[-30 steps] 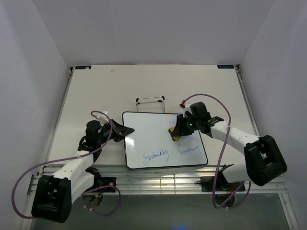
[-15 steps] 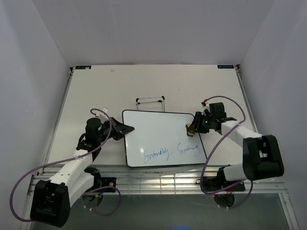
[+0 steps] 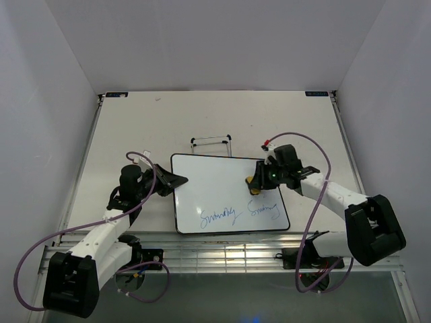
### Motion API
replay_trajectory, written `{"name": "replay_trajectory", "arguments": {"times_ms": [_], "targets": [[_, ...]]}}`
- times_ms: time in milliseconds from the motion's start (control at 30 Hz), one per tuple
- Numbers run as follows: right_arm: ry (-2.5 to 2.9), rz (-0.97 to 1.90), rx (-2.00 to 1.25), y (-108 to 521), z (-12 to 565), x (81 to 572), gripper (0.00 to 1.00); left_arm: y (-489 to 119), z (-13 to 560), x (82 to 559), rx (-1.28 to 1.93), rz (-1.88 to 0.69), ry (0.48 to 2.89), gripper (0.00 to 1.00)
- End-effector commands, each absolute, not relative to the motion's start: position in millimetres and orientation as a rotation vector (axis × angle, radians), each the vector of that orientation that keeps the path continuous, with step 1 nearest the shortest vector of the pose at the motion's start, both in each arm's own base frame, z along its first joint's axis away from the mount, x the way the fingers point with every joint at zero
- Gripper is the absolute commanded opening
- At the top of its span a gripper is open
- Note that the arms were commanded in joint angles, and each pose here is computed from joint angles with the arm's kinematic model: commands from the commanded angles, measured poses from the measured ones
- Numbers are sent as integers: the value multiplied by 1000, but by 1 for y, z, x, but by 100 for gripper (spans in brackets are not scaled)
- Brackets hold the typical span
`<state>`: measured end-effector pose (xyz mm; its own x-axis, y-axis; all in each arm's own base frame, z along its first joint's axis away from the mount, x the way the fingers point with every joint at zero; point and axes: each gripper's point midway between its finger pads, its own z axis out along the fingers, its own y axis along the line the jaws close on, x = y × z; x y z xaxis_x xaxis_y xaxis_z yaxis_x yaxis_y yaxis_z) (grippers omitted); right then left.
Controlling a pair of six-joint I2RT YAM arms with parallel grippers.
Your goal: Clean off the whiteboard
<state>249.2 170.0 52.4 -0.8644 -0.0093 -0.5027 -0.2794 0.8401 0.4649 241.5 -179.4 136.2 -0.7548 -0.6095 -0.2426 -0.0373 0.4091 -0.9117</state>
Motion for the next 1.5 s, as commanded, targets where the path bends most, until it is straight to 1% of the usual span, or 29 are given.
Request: {"name": "replay_trajectory", "arguments": {"times_ms": [0,67,133,167,233,300,367,533,567,600,667,700,767,867,1000,1067,1233,1333,1467], "targets": [[2652,932,-506,238,45,178,19,-165,131,263,-503,-1166,2060,0],[2632,969,-545,266,56,175,19,-165,134,264,-497,-1173,2051,0],[2615,974,-647,291,62,162,19,-166,135,264,-490,-1179,2049,0],[2603,975,-658,302,68,166,19,-167,135,264,-490,-1181,2051,0],[2629,914,-659,301,63,166,19,-167,135,264,-490,-1182,2048,0],[2666,788,-591,280,51,176,20,-167,138,264,-489,-1186,2041,0],[2725,735,-463,245,35,181,19,-167,138,263,-490,-1189,2038,0],[2740,659,-207,185,20,187,19,-166,143,265,-500,-1188,2024,0],[2735,630,-97,166,16,196,19,-165,144,267,-508,-1185,2019,0],[2764,617,-28,153,4,186,19,-165,145,268,-513,-1180,2015,0],[2707,698,124,136,4,195,20,-160,146,273,-557,-1143,2021,0],[2725,722,189,129,-5,185,20,-159,145,273,-569,-1128,2033,0],[2687,761,317,116,-7,189,20,-156,150,278,-587,-1105,2018,0],[2665,760,407,105,-13,190,20,-155,152,279,-594,-1101,2015,0],[2662,774,421,101,-12,194,20,-157,153,280,-588,-1117,2010,0],[2648,833,380,108,-7,196,19,-158,150,279,-590,-1120,2014,0],[2633,837,285,109,2,201,19,-161,144,278,-588,-1145,2030,0],[2624,874,160,120,14,202,19,-164,142,278,-588,-1158,2039,0],[2591,905,-138,161,43,195,18,-165,141,278,-593,-1157,2040,0]]}}
